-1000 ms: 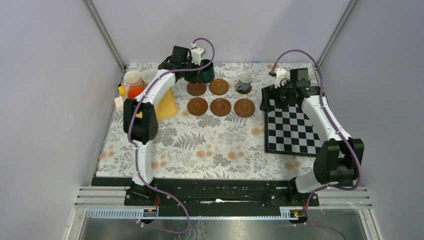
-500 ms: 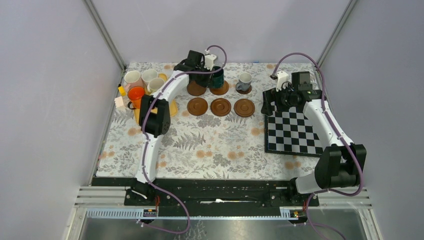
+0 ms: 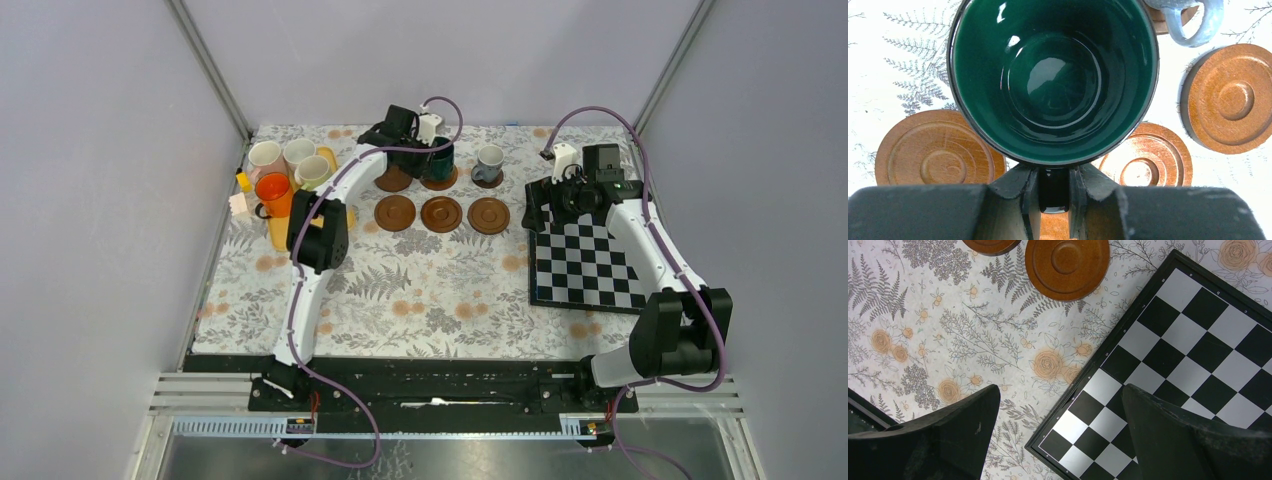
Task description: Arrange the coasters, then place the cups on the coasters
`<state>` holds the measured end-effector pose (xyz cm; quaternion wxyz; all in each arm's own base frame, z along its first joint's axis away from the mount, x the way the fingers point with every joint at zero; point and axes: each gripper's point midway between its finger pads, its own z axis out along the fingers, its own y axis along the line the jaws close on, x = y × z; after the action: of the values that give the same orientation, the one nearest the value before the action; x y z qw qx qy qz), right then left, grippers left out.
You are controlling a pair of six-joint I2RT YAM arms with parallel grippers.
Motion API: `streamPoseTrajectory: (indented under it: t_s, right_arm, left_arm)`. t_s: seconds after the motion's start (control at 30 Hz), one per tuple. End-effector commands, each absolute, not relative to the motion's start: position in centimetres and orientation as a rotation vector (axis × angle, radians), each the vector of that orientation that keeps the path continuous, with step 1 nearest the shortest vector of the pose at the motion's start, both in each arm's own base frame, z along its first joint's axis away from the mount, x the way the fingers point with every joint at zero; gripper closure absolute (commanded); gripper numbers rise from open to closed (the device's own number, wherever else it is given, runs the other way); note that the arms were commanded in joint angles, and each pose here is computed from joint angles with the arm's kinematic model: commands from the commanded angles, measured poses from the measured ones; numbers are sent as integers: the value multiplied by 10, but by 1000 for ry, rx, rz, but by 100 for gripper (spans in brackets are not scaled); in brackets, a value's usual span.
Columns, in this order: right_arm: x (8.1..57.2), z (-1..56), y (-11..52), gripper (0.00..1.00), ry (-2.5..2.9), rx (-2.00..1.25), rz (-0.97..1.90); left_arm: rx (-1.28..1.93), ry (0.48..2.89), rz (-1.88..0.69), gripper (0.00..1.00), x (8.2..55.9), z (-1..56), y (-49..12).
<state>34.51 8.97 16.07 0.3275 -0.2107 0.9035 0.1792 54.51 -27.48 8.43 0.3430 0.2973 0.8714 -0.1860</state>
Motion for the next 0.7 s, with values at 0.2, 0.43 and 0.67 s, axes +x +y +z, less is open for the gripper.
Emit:
streamPoseTrajectory:
  t_s: [0.2,0.43,0.67]
  right_arm:
    - [346,175,93,0,2310,-570,481]
    - [348,173,93,0,2314,-572,483]
    - [348,172,94,0,2316,-573,486]
  left_arm:
    - [761,2096,-448,98,576,123,-287]
    - [767,2109,-438,95,575,116,-285]
    - [757,2109,-438,70,575,118,-284]
